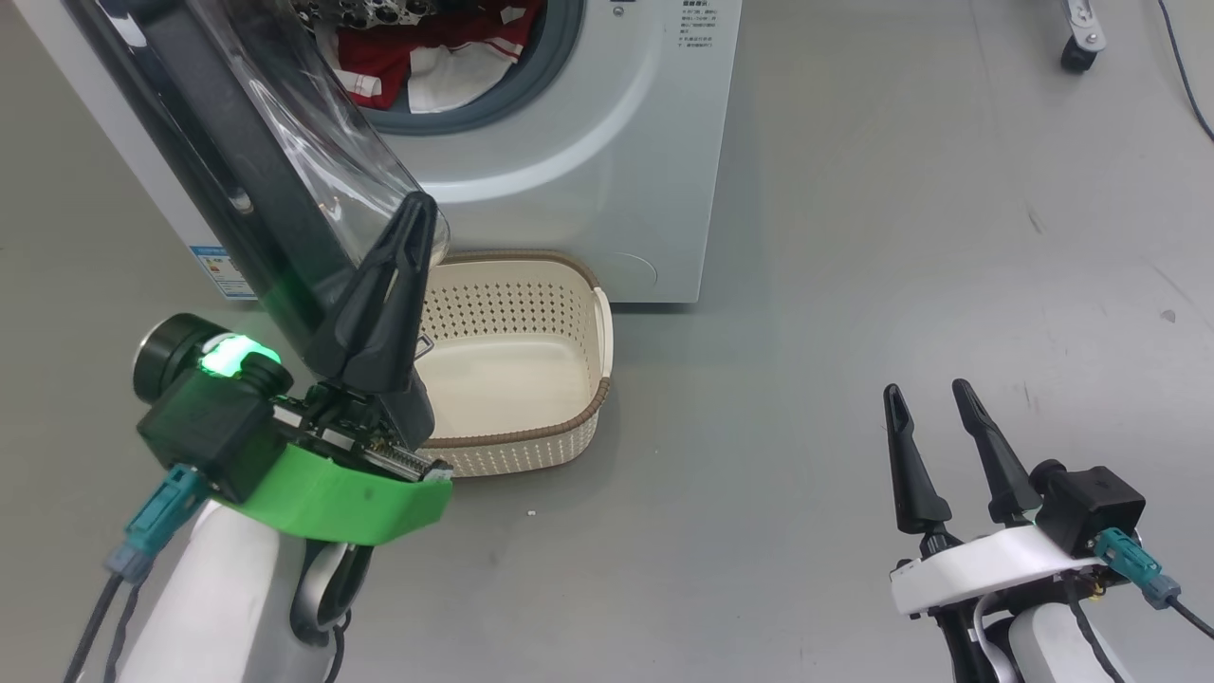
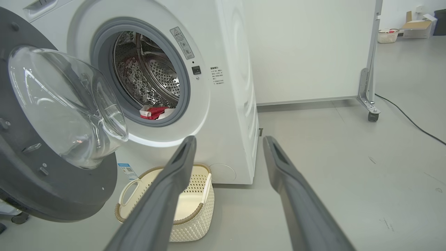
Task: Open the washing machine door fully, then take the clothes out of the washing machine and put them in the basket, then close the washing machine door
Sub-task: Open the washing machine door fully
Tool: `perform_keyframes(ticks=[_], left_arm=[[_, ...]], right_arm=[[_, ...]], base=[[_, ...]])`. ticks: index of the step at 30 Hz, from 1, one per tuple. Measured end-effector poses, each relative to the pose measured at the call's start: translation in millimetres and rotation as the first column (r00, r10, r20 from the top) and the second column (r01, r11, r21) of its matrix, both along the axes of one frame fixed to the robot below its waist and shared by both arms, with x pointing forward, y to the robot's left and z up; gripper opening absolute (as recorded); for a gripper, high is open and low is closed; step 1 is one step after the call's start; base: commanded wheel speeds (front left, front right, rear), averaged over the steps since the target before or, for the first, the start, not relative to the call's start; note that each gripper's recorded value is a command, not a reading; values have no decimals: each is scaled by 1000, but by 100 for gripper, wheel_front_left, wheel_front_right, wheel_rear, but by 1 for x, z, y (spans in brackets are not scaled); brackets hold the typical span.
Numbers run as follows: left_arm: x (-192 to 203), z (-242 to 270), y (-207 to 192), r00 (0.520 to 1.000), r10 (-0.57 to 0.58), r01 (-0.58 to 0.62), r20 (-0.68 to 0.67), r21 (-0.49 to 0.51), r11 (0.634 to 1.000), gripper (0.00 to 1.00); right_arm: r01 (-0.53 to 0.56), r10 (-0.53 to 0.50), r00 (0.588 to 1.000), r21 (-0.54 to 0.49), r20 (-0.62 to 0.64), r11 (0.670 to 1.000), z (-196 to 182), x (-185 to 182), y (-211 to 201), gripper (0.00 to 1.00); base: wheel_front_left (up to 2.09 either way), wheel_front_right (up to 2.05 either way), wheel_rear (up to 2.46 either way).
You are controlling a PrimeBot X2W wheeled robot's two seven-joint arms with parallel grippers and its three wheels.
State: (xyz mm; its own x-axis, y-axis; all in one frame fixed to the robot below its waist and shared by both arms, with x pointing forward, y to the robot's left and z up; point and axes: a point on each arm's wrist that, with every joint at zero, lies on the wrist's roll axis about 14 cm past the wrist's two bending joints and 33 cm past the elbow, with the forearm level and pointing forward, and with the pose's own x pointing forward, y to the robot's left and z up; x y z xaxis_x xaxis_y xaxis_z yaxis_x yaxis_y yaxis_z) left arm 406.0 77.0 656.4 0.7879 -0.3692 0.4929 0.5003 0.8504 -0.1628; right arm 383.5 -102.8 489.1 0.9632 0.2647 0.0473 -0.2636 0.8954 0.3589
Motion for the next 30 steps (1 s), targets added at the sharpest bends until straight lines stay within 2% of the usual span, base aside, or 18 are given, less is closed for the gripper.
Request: perform_keyframes(ticks=[8, 18, 30], left_arm=[[7, -37, -21, 988, -55, 64, -145, 54, 997, 0], [14, -86, -29, 939, -74, 101, -336, 64, 993, 0], [20, -129, -25, 876, -24, 87, -481, 108, 990, 0]], right_arm=[[17, -17, 1000, -1, -6, 1000, -2, 0, -6, 100], [31, -31, 999, 0, -16, 1000, -5, -1, -9, 100], [50, -50, 998, 1, -25, 999, -8, -1, -15, 100]], base=[[0, 0, 0], [0, 0, 0], [0, 0, 0]])
